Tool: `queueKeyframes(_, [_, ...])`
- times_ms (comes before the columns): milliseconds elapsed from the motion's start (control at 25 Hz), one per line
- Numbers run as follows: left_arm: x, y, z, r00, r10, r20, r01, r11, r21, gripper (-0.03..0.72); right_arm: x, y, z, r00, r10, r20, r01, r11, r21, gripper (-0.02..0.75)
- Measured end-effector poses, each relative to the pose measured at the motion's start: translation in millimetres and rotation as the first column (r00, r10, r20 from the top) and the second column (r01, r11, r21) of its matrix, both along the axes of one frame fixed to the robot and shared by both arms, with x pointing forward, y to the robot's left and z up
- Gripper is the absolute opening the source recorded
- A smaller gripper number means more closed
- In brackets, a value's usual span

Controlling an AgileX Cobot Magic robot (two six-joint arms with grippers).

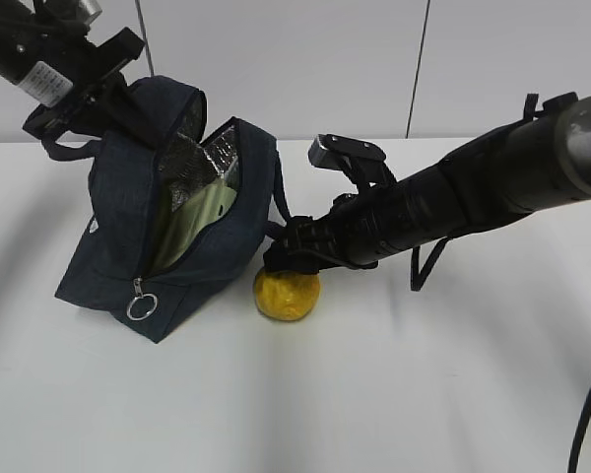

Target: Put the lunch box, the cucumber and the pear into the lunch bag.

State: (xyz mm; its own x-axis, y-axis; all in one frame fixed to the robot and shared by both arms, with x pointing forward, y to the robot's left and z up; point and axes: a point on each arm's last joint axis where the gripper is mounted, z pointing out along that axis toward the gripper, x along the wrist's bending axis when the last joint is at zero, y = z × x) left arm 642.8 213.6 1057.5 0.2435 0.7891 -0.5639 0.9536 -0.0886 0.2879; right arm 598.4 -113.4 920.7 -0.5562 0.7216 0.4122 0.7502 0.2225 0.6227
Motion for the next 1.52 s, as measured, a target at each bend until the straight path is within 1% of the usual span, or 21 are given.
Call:
queueKeyframes(160, [0.0,0.0,0.0,1.000,0.000,0.000,0.000,1.000,0.000,0.000,3.5,0.1,0.8,0.999,0.022,0.043,-0.021,1.000,-0.023,0.584])
queueKeyframes(640, [0.1,0.0,0.0,1.000,0.001,0.001,-0.001,1.000,0.000,0.000,5.2,0.1,1.3,0.991,0.082,0.110,-0.075,0.995,-0.066,0.584])
queueKeyframes(1000, [0.1,0.5,-0.4,1.000,-0.001,0.001,0.001,1.000,0.008,0.000,4.2,4.0,5.0,0.984,0.117,0.134,-0.115,0.993,-0.025,0.584])
queueKeyframes(1520, [0.1,0.6,-0.4,1.000,-0.001,0.001,0.001,1.000,0.009,0.000,6.6,3.4,3.8,0.976,0.127,0.177,-0.120,0.992,-0.046,0.584])
